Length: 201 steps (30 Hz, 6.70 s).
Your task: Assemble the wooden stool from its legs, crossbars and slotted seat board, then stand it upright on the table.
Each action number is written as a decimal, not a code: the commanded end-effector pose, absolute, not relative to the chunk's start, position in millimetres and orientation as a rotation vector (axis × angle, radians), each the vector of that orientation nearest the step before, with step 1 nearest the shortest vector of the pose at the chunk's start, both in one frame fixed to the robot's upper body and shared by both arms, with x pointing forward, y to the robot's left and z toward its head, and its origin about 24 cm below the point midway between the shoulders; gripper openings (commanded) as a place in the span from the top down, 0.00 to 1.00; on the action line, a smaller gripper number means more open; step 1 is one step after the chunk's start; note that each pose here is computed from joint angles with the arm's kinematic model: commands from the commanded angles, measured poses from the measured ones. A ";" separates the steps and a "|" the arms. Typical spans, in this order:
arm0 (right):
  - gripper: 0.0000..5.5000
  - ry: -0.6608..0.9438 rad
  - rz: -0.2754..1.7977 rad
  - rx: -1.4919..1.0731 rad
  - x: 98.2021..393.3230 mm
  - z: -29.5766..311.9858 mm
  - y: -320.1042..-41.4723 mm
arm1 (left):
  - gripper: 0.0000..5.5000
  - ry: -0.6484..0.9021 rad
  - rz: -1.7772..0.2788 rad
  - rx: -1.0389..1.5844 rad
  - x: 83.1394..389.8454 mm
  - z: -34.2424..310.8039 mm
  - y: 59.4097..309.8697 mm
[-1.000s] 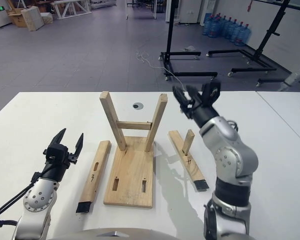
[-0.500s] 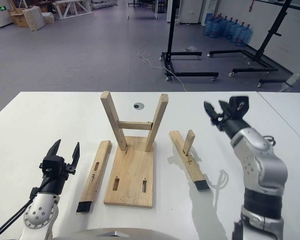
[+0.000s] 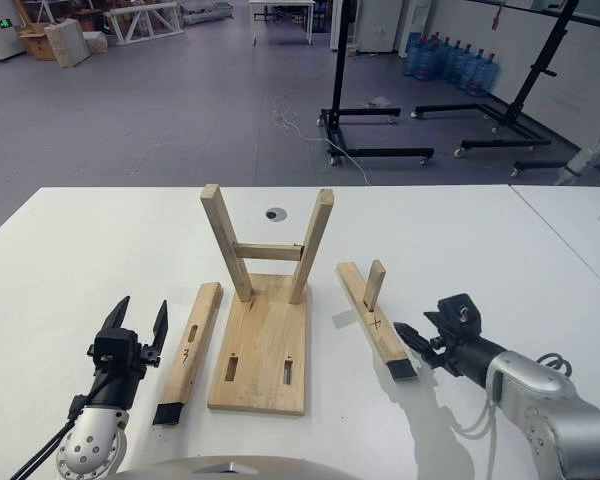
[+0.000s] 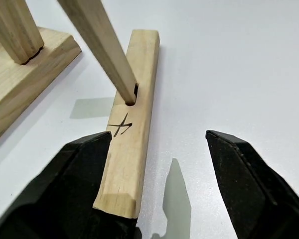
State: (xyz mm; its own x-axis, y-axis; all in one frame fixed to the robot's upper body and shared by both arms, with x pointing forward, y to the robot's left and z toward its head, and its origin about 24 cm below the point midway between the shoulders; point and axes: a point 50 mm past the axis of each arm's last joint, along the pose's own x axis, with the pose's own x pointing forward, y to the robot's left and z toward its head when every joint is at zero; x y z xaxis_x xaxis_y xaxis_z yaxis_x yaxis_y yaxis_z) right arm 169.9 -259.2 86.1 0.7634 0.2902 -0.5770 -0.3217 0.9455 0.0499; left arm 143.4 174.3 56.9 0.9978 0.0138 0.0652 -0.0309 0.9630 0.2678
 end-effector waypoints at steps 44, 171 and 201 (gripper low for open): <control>0.63 -0.180 0.283 0.339 298.7 170.7 -224.4 | 0.47 -0.276 -0.348 -0.096 198.3 106.6 176.1; 0.34 0.106 1.170 0.358 273.4 151.5 -202.4 | 0.62 0.150 -1.358 -0.286 215.0 136.9 202.5; 0.34 0.142 1.158 0.437 264.8 126.9 -185.5 | 0.63 0.256 -1.457 -0.044 224.2 131.9 191.4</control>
State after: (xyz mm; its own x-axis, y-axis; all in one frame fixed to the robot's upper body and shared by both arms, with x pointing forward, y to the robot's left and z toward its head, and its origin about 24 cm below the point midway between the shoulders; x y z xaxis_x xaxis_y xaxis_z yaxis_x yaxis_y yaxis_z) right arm 267.1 -188.6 128.3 0.4052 0.9063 0.1196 -0.8551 0.3295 0.4002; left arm 225.5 188.8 144.5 0.0597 -0.9960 -0.0661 0.9874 0.0687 -0.1424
